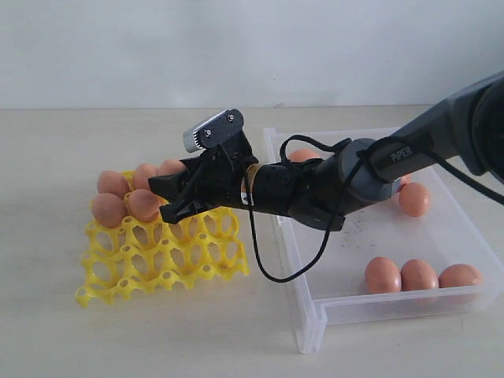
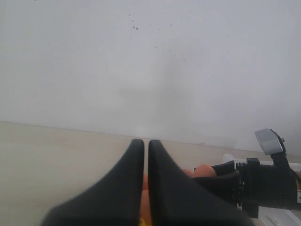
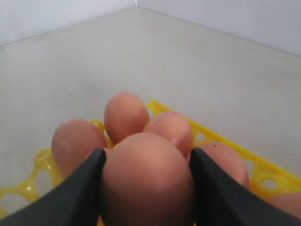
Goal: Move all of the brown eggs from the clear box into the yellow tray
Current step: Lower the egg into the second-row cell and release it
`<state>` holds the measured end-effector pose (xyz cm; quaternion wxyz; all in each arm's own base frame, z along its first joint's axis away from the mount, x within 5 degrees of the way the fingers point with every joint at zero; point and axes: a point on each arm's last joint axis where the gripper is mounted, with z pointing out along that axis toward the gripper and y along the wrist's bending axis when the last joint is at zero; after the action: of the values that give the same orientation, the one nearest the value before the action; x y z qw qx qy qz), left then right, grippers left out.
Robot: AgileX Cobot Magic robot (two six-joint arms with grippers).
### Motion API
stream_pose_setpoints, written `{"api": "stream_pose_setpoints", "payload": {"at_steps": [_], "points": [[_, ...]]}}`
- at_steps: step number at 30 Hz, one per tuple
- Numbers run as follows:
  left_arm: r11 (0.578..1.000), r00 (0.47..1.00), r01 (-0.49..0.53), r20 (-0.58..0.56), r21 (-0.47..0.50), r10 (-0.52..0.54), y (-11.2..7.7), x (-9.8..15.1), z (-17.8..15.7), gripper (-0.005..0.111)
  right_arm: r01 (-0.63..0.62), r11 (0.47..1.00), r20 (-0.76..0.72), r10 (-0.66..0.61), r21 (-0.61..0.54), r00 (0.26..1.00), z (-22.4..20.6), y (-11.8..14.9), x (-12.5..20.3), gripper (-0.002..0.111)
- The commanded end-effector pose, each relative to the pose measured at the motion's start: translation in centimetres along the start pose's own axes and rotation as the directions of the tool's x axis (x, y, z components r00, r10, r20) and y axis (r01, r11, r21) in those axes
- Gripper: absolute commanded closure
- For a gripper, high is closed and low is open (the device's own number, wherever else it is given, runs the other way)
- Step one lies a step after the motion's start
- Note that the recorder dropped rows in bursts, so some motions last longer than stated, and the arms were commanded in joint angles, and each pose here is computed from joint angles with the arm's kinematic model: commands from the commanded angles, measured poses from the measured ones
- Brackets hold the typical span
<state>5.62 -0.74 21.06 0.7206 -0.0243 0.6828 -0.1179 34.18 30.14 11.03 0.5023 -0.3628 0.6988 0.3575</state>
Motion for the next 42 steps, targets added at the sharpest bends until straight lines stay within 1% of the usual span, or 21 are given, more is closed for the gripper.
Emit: {"api": "stream_pose_setpoints", "payload": {"at_steps": [1, 10, 19, 21, 23, 25, 26, 27, 28, 29, 31, 37, 39, 41, 42], "points": [[1.0, 1.0, 0.017, 0.02, 0.004, -0.017, 0.0, -0.3, 0.0, 0.103, 0.011, 1.0, 0.01, -0.011, 0.009, 1.0, -0.1, -0.5, -0.3, 0.109], [1.0, 1.0, 0.017, 0.02, 0.004, -0.017, 0.0, -0.3, 0.0, 0.103, 0.011, 0.999, -0.033, -0.01, 0.034, 0.999, -0.1, -0.7, 0.1, 0.109], [1.0, 1.0, 0.017, 0.02, 0.004, -0.017, 0.0, -0.3, 0.0, 0.103, 0.006, 0.999, -0.03, -0.005, 0.037, 1.0, -0.1, -0.7, 0.1, 0.109], [1.0, 1.0, 0.017, 0.02, 0.004, -0.017, 0.0, -0.3, 0.0, 0.103, 0.006, 0.999, -0.03, -0.005, 0.037, 1.0, -0.1, -0.7, 0.1, 0.107], [1.0, 1.0, 0.017, 0.02, 0.004, -0.017, 0.0, -0.3, 0.0, 0.103, 0.006, 0.999, -0.03, -0.005, 0.037, 1.0, -0.1, -0.7, 0.1, 0.103], [1.0, 1.0, 0.017, 0.02, 0.004, -0.017, 0.0, -0.3, 0.0, 0.103, 0.006, 0.999, -0.03, -0.005, 0.037, 1.0, -0.1, -0.7, 0.1, 0.094], [1.0, 1.0, 0.017, 0.02, 0.004, -0.017, 0.0, -0.3, 0.0, 0.103, 0.007, 0.999, -0.03, -0.006, 0.035, 1.0, -0.1, -0.6, 0.1, 0.088], [1.0, 1.0, 0.017, 0.02, 0.004, -0.017, 0.0, -0.3, 0.0, 0.103, 0.005, 0.999, -0.03, -0.004, 0.035, 1.0, -0.1, -0.6, 0.1, 0.075], [1.0, 1.0, 0.017, 0.02, 0.004, -0.017, 0.0, -0.3, 0.0, 0.103, 0.005, 0.999, -0.03, -0.004, 0.035, 1.0, -0.1, -0.6, 0.1, 0.071], [1.0, 1.0, 0.017, 0.02, 0.004, -0.017, 0.0, -0.3, 0.0, 0.103, 0.005, 0.999, -0.03, -0.004, 0.035, 1.0, -0.1, -0.6, 0.1, 0.062], [1.0, 1.0, 0.017, 0.02, 0.004, -0.017, 0.0, -0.3, 0.0, 0.103, 0.0, 0.999, -0.027, 0.001, 0.039, 1.0, -0.1, -0.7, 0.1, 0.056], [1.0, 1.0, 0.017, 0.02, 0.004, -0.017, 0.0, -0.3, 0.0, 0.103, -0.02, 0.998, -0.016, 0.021, 0.057, 1.0, -0.1, -0.8, 0.0, 0.056], [1.0, 1.0, 0.017, 0.02, 0.004, -0.017, 0.0, -0.3, 0.0, 0.103, -0.044, 0.996, 0.001, 0.044, 0.077, 0.999, -0.1, -1.0, -0.3, 0.056], [1.0, 1.0, 0.017, 0.02, 0.004, -0.017, 0.0, -0.3, 0.0, 0.103, -0.034, 0.996, 0.016, 0.033, 0.077, 0.999, -0.4, -0.8, -1.4, 0.062], [1.0, 1.0, 0.017, 0.02, 0.004, -0.017, 0.0, -0.3, 0.0, 0.103, -0.013, 0.997, 0.012, 0.012, 0.075, 1.0, -0.7, -0.7, -2.2, 0.071]]}}
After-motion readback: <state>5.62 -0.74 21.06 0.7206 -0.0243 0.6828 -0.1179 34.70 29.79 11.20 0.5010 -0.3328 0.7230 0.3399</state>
